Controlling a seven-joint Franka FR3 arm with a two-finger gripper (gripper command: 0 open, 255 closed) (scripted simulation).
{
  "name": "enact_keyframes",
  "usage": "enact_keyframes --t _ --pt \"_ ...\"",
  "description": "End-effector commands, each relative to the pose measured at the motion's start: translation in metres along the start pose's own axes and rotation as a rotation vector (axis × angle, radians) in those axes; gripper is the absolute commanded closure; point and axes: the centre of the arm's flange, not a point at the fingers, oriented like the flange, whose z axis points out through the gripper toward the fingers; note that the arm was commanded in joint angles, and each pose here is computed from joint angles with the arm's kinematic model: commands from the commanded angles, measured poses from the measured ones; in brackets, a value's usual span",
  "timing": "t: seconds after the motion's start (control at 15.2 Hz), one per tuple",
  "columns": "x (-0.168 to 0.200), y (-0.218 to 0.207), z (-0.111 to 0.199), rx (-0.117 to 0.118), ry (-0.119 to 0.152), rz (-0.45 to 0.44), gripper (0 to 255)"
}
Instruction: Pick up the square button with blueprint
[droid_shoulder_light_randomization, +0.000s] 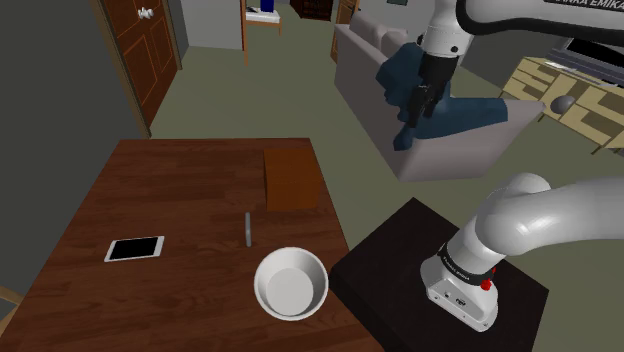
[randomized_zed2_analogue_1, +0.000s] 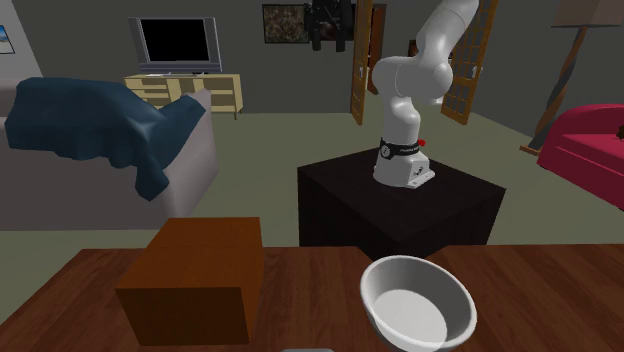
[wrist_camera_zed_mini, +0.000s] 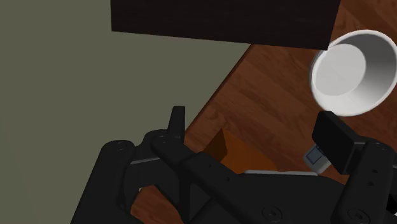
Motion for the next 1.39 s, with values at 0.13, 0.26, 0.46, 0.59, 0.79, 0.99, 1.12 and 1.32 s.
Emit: enact_keyframes --t 0.13,0.26,0.46,0.59,0.79,0.99,1.12,1.32 --pt "0.011 -0.016 0.017 0.004 -0.001 0.010 0" --pt "0.023 -0.032 0.034 0.008 -0.003 0.021 0" --pt "0.041 -0.056 0.060 0.013 -0.005 0.037 0" --pt "0.052 -0.072 0.076 0.017 -0.007 0.047 0" --pt "0.071 -0.096 0.102 0.023 -0.009 0.063 0" --pt "0.089 -0.120 0.127 0.028 -0.011 0.079 0" --pt "0.102 -0.135 0.144 0.032 -0.013 0.089 0" --pt "0.121 -0.159 0.169 0.038 -0.015 0.105 0"
